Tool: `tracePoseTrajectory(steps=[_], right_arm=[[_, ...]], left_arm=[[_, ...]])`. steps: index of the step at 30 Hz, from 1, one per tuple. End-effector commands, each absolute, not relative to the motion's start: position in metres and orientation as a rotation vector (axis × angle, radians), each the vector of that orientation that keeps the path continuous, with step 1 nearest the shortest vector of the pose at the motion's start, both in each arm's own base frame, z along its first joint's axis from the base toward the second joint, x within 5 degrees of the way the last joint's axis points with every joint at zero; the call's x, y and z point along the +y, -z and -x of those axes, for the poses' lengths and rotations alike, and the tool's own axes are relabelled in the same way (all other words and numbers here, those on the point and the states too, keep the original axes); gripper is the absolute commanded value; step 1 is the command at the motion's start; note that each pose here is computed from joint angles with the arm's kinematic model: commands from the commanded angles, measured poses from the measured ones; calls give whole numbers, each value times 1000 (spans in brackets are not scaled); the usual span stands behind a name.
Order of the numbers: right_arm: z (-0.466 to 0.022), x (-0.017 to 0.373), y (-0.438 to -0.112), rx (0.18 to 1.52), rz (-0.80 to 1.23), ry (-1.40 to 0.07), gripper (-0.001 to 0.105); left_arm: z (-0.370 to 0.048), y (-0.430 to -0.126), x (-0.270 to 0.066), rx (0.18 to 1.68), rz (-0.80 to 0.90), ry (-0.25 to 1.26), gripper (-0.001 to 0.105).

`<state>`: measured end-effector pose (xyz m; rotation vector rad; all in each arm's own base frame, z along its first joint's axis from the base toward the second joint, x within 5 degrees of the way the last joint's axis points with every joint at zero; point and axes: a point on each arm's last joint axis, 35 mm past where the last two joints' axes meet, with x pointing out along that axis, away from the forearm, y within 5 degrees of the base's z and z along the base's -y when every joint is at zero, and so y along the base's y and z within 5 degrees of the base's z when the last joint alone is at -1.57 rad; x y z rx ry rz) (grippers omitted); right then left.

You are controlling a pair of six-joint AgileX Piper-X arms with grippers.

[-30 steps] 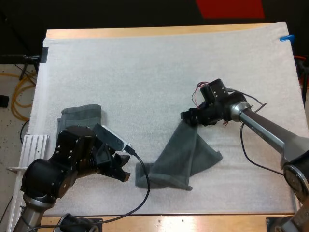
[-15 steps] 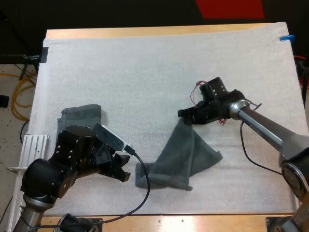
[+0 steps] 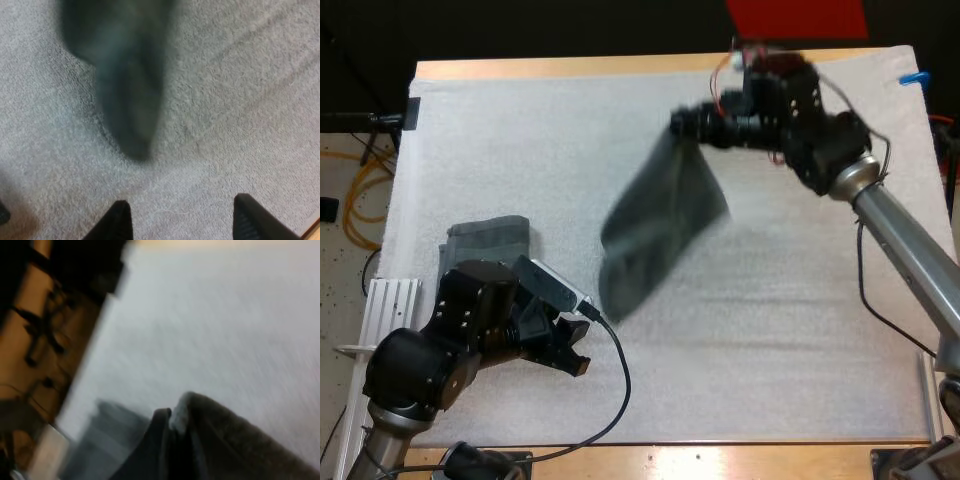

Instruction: Pick towel from pile fold and stack

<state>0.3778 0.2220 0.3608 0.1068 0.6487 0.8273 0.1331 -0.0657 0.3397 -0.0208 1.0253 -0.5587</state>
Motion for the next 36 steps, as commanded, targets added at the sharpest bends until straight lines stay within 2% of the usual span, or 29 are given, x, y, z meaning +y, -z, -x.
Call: tracePoseTrajectory(steps=[1,6,8,13,18,23,26,31,36], right_arm=[[-373,225,-386,579,-105,-852,0],[-356,230,-428,483,-104,-897,0],[-351,229,-426,531,-99,-893,0],[-340,220,-394,764,8,-819,0],[-329,202,-341,1007,230,-587,0],[-319,180,-296,1190,359,-440,0],[-312,162,-277,1247,413,-350,0],[-294,136,-278,1267,423,-292,0],[-258,118,-309,1245,424,-287,0]], left_arm=[[-133,-340,-66,1022,27,556,44],[-132,-340,-66,1027,26,555,44],[-132,-340,-66,1029,26,554,44],[-132,-340,-66,1029,26,555,44],[-132,-340,-66,1029,26,555,44],[-132,-340,-66,1029,26,555,44],[-132,-340,-66,1029,26,555,44],[-132,-340,-66,1029,26,555,44],[-134,-341,-66,1004,27,559,44]])
